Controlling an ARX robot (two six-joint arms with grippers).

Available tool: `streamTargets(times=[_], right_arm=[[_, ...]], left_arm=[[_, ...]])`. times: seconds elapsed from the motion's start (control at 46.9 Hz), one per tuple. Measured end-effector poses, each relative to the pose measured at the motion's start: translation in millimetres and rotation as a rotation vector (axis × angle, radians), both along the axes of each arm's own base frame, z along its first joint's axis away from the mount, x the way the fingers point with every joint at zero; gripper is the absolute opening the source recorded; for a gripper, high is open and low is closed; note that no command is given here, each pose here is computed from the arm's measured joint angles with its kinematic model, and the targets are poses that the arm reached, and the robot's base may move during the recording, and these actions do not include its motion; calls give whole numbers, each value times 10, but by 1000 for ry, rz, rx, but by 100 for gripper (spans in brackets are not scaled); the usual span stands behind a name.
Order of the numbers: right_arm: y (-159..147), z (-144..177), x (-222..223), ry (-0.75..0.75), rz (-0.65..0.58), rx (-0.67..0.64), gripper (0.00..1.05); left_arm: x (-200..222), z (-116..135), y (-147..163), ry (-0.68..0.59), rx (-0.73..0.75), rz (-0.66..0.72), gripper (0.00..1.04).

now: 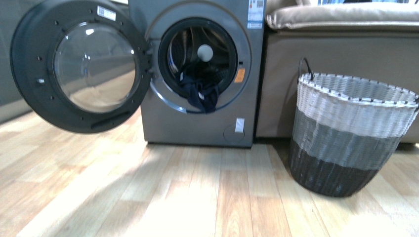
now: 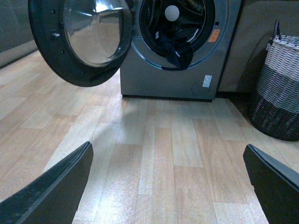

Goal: Collect clothes from washing machine

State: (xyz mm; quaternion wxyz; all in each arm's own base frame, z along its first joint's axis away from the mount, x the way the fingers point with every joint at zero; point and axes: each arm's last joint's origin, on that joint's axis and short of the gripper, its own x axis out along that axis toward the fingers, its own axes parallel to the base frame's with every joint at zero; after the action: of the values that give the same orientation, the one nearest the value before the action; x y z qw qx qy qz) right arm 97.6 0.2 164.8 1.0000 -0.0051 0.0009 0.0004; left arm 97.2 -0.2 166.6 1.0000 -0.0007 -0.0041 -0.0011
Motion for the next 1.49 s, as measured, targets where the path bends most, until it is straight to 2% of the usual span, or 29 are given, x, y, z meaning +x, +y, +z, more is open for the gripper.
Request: streamTargets(times=[1.494], right_arm=[[0,0,0,0,0,0,97]], left_arm=[[0,0,0,0,0,0,98]])
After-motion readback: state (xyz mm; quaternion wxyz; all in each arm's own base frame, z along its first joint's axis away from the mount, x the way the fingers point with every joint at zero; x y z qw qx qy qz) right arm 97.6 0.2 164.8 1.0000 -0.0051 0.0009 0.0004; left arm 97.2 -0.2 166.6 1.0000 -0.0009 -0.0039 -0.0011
